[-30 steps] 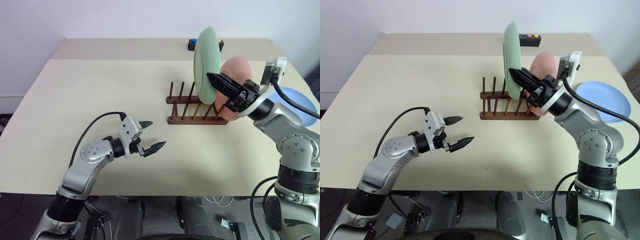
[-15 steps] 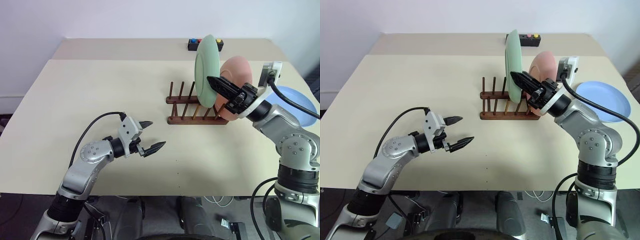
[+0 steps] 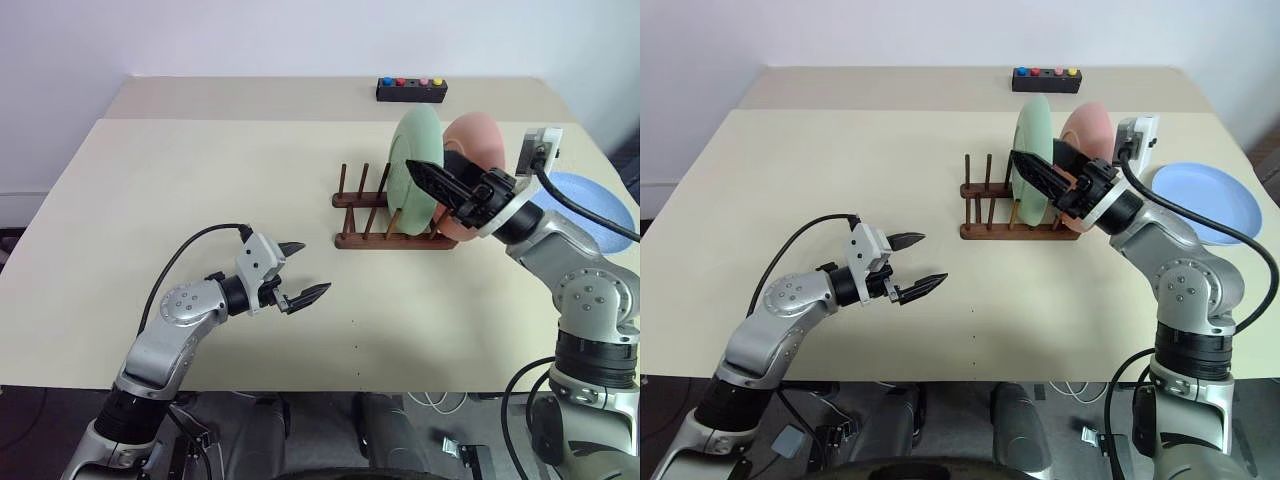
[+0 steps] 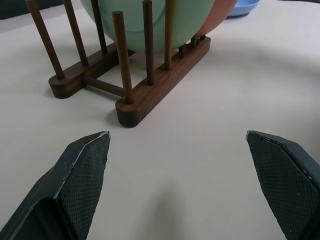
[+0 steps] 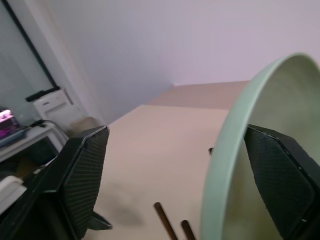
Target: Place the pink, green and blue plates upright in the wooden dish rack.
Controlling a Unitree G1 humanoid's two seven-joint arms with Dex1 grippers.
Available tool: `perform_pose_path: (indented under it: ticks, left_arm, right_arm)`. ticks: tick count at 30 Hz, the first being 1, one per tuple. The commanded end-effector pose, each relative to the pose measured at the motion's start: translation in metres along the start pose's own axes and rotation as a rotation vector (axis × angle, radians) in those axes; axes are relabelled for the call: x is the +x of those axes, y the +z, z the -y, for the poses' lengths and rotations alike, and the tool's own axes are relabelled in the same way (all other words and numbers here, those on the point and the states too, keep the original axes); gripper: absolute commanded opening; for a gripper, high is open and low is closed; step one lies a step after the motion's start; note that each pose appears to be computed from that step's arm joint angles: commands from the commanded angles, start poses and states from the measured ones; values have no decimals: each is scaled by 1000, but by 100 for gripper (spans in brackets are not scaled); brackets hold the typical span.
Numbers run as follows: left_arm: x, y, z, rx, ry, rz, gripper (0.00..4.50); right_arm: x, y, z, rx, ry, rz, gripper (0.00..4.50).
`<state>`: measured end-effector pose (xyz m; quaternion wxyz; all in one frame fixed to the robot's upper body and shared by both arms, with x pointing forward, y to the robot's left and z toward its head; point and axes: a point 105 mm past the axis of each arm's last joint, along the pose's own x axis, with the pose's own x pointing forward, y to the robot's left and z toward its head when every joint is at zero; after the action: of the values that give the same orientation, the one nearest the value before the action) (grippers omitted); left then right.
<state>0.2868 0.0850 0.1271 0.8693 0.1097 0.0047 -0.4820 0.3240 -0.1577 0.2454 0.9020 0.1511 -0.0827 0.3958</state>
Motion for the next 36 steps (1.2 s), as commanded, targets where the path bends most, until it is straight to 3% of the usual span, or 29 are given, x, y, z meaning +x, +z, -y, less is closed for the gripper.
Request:
perform_pose_path:
  ticks: [1,18,23,26,31,36]
  left_arm:
    - [-1,11,1,31,-2,32,450]
    - [0,11,0,33,-1,35,450]
    - [1,11,2,29,-7,40,450]
    - [2,11,4,24,-14,44,450]
    - [6,10,5,22,-33,45,450]
    - [12,12,3,28,-57,53,450]
  right_arm:
    - [0,14,-5,-76,11,30,444]
    - [-1,45,-11,-373,31,15,444]
    - [-22,92,-2,-511,-41,91,444]
    - [-45,106,17,-589,-146,40,444]
    - [-84,101,38,-634,-218,-95,444]
    - [-137,62,84,-660,-404,-369,444]
